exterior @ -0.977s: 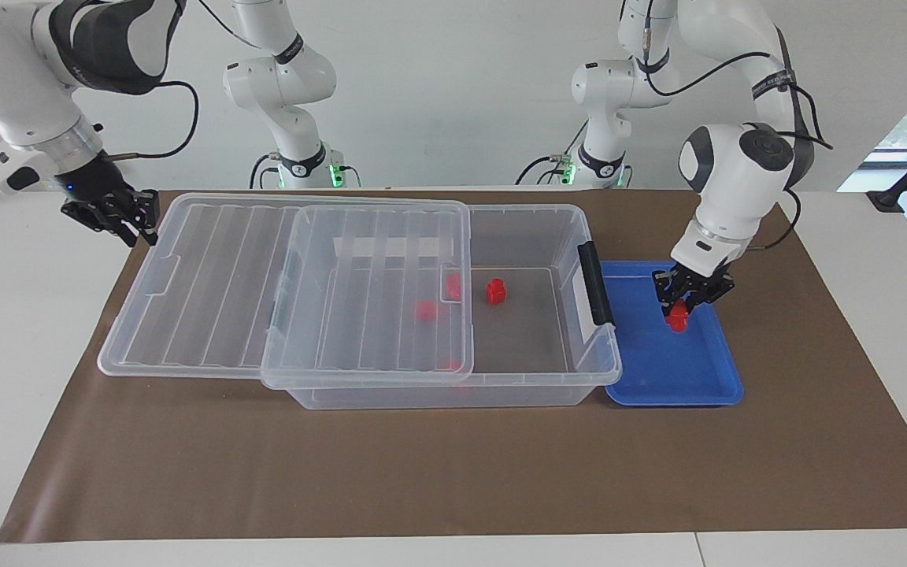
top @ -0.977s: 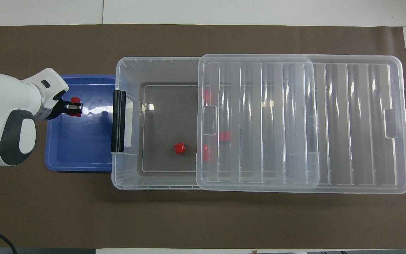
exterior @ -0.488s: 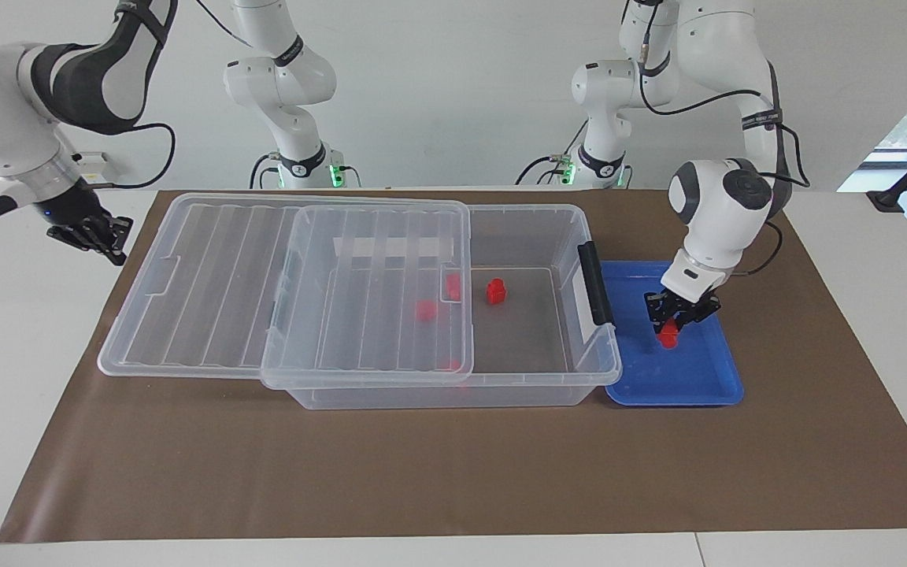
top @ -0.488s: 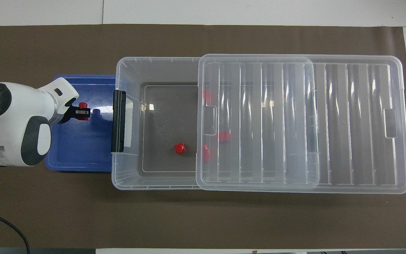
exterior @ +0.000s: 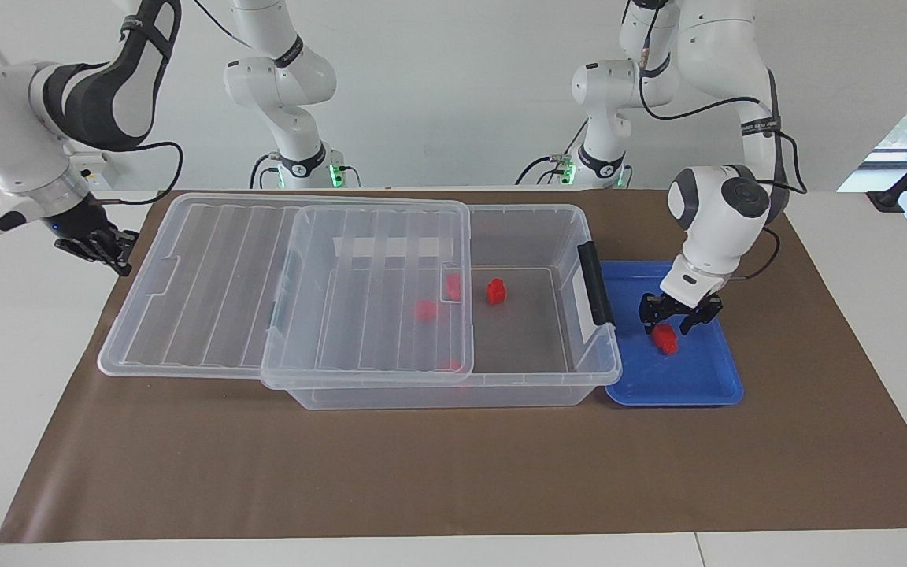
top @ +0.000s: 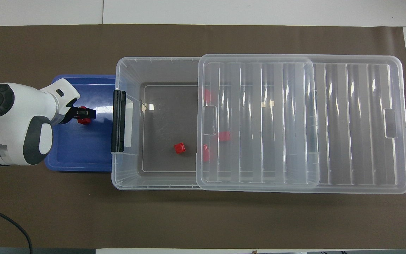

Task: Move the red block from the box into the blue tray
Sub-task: 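Carry the red block over the blue tray and lower it, then open the left gripper and withdraw it from the blue tray, then slide the clear lid back over the box with the right gripper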

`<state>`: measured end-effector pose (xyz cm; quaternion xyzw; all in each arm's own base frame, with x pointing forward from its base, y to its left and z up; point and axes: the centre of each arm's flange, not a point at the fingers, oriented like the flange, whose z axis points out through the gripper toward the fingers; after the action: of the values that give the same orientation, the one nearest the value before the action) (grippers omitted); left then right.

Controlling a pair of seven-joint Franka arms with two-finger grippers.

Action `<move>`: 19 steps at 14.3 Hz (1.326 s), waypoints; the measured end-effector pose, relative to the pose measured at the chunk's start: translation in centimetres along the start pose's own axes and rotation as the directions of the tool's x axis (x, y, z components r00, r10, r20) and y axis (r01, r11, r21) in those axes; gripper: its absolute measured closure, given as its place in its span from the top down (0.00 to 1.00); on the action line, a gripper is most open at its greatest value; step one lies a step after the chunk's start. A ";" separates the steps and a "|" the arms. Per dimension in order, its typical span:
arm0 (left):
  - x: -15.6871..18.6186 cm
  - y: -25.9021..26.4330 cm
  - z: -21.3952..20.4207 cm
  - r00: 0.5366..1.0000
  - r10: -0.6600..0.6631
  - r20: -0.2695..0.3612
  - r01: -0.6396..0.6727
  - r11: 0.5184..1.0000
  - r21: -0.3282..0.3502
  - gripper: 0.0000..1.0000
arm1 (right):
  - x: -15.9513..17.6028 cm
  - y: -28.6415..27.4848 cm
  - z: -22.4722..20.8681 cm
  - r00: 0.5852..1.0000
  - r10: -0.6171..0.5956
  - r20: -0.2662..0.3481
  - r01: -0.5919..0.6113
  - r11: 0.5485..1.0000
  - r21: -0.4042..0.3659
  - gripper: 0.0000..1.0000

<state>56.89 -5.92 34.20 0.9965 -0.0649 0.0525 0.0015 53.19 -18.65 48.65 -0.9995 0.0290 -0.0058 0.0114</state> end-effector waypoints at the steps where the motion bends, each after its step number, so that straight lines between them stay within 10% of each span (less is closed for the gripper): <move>1: 0.3 0.1 -0.4 1.000 0.001 -0.003 -0.001 1.000 0.000 0.98 | -0.1 0.0 0.2 1.000 0.001 0.004 -0.001 1.000 0.001 0.01; 19: 1.4 1.2 -26.9 0.997 0.011 0.070 -0.010 1.000 -0.017 1.00 | 1.1 -7.7 2.3 0.997 0.069 0.019 -0.069 0.998 0.003 0.01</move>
<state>55.31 -7.08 61.06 0.9973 -0.0706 0.0170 0.0070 54.76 -10.94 46.51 -0.9979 0.0634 0.0040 0.0135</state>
